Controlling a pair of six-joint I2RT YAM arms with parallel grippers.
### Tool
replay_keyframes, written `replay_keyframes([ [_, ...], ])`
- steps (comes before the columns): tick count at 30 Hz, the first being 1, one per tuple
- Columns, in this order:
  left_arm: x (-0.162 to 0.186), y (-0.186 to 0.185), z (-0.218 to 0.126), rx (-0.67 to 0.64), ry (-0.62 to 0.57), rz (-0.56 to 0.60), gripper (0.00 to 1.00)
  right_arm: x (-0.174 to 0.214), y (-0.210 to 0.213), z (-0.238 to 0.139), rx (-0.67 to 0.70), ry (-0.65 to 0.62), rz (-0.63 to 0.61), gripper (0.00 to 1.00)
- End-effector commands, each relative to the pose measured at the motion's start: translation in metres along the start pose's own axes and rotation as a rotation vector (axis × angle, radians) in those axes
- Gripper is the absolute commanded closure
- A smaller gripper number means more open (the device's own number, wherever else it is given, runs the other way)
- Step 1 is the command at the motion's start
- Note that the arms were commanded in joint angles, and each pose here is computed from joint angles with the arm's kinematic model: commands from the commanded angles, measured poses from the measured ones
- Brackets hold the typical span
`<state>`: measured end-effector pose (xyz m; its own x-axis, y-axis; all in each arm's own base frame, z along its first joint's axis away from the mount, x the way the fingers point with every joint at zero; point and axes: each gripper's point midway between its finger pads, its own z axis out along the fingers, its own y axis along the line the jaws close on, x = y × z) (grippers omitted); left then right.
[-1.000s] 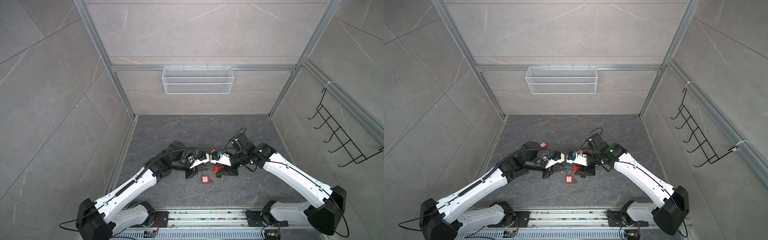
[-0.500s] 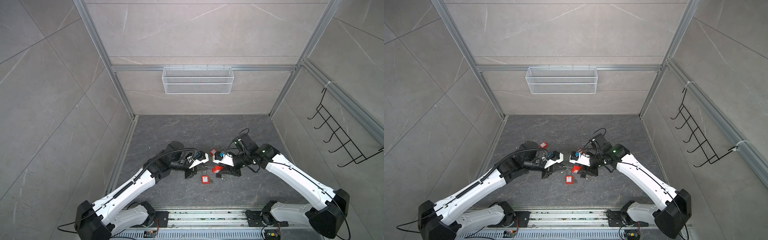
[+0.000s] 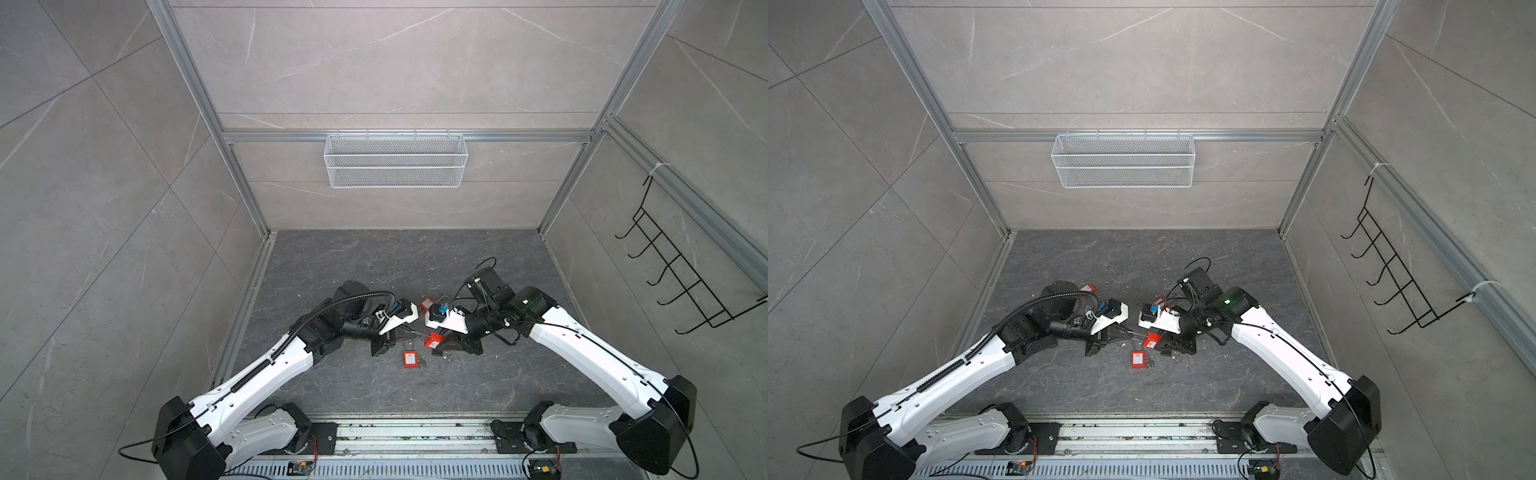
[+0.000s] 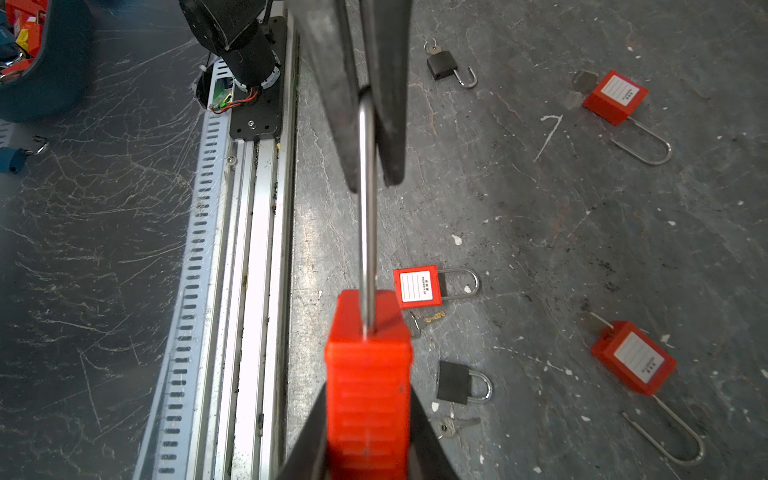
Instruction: Lock with the key
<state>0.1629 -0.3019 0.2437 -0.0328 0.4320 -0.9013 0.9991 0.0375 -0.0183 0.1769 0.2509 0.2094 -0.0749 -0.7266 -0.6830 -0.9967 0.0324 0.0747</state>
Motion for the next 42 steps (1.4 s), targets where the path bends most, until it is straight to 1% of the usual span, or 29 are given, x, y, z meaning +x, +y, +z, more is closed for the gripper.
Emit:
replay_keyframes([
  [1, -0.015, -0.010, 0.005, 0.081, -0.066, -0.020, 1.00, -0.027, -0.018, -0.007, 0.088, -0.110, -0.019, 0.83],
  [5, -0.010, -0.010, 0.009, 0.089, -0.057, -0.035, 1.00, -0.036, -0.023, -0.008, 0.121, -0.168, -0.018, 0.84],
  [8, -0.010, -0.005, 0.011, 0.054, -0.058, -0.009, 1.00, -0.049, -0.012, -0.010, 0.059, -0.242, -0.026, 0.84],
  [11, -0.009, -0.005, 0.013, 0.037, -0.048, 0.026, 1.00, -0.056, -0.002, -0.010, -0.015, -0.278, -0.021, 0.84],
  [14, -0.007, -0.007, 0.017, 0.042, -0.046, 0.037, 1.00, -0.059, -0.001, -0.008, -0.045, -0.281, -0.016, 0.84],
  [21, -0.007, -0.005, 0.021, 0.033, -0.086, 0.018, 1.00, -0.065, -0.010, -0.007, -0.028, -0.278, -0.028, 0.86],
  [26, -0.005, -0.004, 0.027, 0.045, -0.101, 0.001, 1.00, -0.071, -0.017, -0.007, -0.016, -0.286, -0.022, 0.84],
  [29, -0.008, 0.003, 0.022, 0.005, -0.111, 0.007, 1.00, -0.064, -0.021, -0.006, 0.008, -0.249, -0.010, 0.81],
  [31, -0.012, 0.014, 0.010, -0.020, -0.136, -0.016, 1.00, -0.058, -0.022, -0.009, 0.040, -0.216, -0.004, 0.75],
  [33, -0.017, 0.022, -0.003, -0.030, -0.175, -0.032, 1.00, -0.055, -0.021, -0.016, 0.078, -0.197, -0.005, 0.67],
  [35, -0.023, 0.027, -0.013, -0.041, -0.201, -0.024, 1.00, -0.047, -0.021, -0.022, 0.121, -0.161, -0.008, 0.62],
  [39, -0.029, 0.029, -0.025, -0.049, -0.192, -0.001, 1.00, -0.044, -0.017, -0.045, 0.196, -0.122, -0.022, 0.49],
  [42, -0.034, 0.031, -0.031, -0.059, -0.203, 0.014, 1.00, -0.036, -0.016, -0.055, 0.242, -0.069, -0.029, 0.44],
])
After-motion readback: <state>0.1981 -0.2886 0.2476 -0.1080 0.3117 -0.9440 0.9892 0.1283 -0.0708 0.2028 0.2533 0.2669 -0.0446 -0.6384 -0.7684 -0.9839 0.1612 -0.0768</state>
